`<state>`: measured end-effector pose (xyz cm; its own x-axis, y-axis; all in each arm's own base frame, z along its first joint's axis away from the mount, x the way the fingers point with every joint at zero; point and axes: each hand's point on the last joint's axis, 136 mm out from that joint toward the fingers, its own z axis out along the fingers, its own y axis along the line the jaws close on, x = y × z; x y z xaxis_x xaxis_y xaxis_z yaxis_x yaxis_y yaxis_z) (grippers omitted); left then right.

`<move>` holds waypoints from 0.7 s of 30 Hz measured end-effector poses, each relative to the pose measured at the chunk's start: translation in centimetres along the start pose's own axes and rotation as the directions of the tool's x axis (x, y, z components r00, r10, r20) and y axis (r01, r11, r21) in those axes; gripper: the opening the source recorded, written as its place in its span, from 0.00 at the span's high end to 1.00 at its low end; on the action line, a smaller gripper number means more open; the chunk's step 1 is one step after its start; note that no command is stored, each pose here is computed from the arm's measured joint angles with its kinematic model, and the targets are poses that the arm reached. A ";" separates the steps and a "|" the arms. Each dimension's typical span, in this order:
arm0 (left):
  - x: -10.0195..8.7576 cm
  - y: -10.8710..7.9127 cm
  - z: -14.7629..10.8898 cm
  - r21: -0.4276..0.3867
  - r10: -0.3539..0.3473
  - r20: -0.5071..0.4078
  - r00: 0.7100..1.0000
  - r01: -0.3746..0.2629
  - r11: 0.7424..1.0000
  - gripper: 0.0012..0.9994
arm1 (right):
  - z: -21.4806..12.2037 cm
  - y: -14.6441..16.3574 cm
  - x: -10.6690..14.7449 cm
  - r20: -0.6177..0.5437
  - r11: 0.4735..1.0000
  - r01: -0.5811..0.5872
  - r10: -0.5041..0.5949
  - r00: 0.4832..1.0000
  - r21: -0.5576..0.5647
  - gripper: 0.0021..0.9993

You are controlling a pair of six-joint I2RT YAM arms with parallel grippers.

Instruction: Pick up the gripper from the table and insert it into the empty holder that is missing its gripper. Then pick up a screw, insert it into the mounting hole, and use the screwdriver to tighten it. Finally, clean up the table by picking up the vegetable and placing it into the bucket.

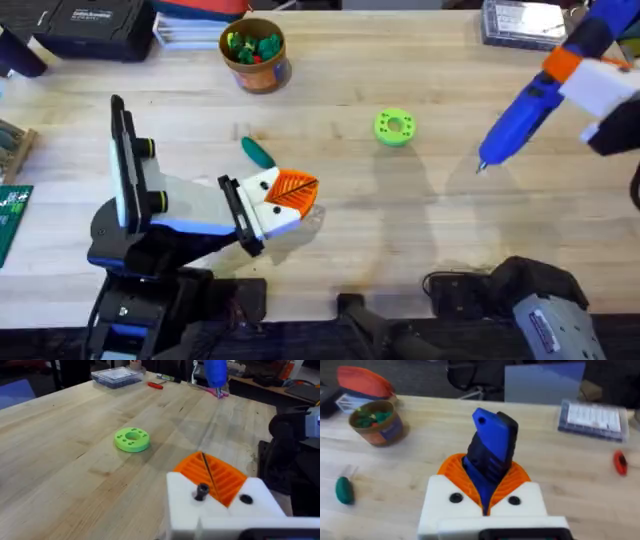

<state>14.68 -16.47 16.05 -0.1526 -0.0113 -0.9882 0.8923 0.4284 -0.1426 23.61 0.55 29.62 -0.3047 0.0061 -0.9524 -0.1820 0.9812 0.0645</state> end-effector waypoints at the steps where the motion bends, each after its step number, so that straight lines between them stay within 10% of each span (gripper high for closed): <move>1: 0.0 0.0 0.0 0.000 0.000 0.000 1.000 0.000 1.000 0.99 | 0.0 -0.3 0.6 -0.025 1.000 -0.012 0.013 1.000 0.021 0.97; 10: 0.0 0.0 0.0 0.000 0.000 0.000 1.000 0.000 1.000 0.99 | 2.3 -6.2 8.9 -0.356 0.968 0.035 0.058 0.933 0.248 0.97; 21: 0.0 0.0 0.0 0.000 0.000 0.000 1.000 0.000 1.000 0.99 | 5.7 -9.6 17.6 -0.750 0.973 0.033 0.155 0.643 0.230 0.97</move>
<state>14.68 -16.47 16.05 -0.1522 -0.0111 -0.9883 0.8923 0.4284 -0.1423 25.35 -7.62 10.58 -0.9252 0.0118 -0.3792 0.0278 0.9989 -0.0368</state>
